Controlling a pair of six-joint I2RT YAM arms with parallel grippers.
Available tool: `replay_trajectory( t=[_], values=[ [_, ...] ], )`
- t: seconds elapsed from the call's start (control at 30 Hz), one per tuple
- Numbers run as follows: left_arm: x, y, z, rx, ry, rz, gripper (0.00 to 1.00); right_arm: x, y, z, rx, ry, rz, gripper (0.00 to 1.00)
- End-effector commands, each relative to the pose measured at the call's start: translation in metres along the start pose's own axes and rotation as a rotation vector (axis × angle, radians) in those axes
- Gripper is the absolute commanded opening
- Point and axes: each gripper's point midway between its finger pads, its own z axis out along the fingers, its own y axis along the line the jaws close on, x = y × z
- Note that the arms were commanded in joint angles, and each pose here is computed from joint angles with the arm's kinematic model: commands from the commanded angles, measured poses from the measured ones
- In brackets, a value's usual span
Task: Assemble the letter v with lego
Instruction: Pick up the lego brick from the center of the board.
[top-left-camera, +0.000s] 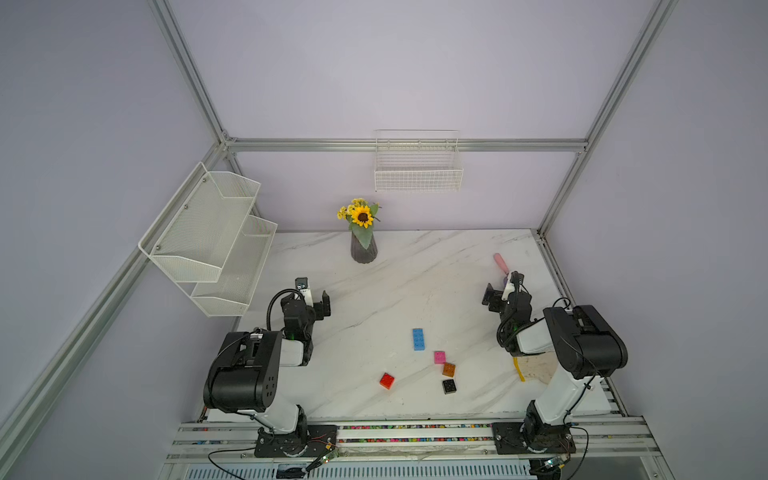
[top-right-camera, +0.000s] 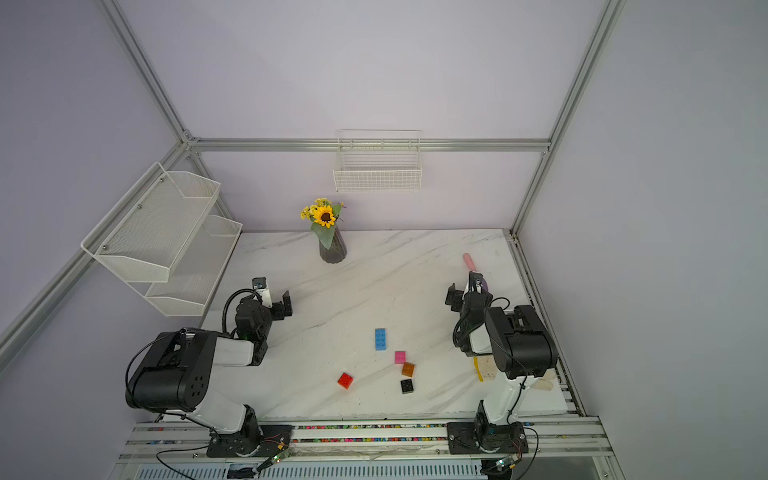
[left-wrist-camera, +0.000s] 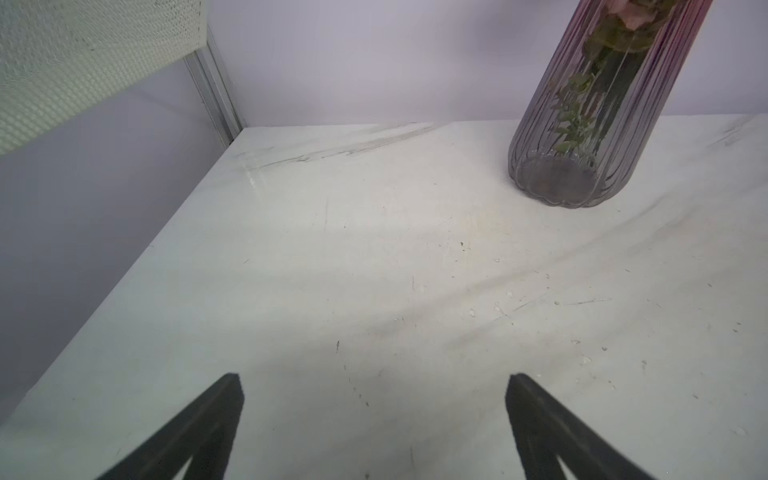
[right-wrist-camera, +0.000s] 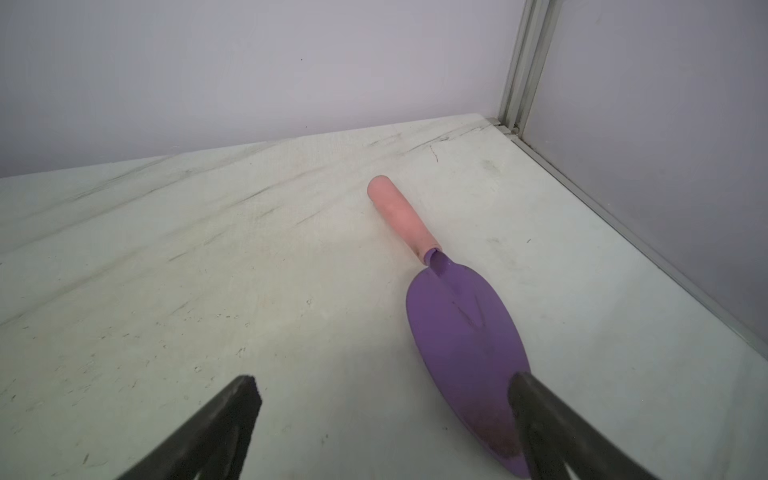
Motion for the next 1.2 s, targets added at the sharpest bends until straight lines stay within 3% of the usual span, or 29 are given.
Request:
replay_trajectory(
  t=[0.0,1.1,1.17],
  values=[
    [-0.0162,0.0022,0.0002,-0.001,-0.056,-0.004,1.0,-0.0047,0.0033,-0.0001,-0.012,-0.021,-0.001,0.97],
    [-0.0161,0.0032,0.0006,-0.008,-0.053,-0.015,1.0,-0.0043,0.0028,0.0,-0.009,-0.019,-0.002,0.97],
    [-0.016,0.0032,0.0012,-0.009,-0.049,-0.012,1.0,-0.0075,-0.0053,-0.002,0.041,-0.037,0.012,0.97]
  ],
)
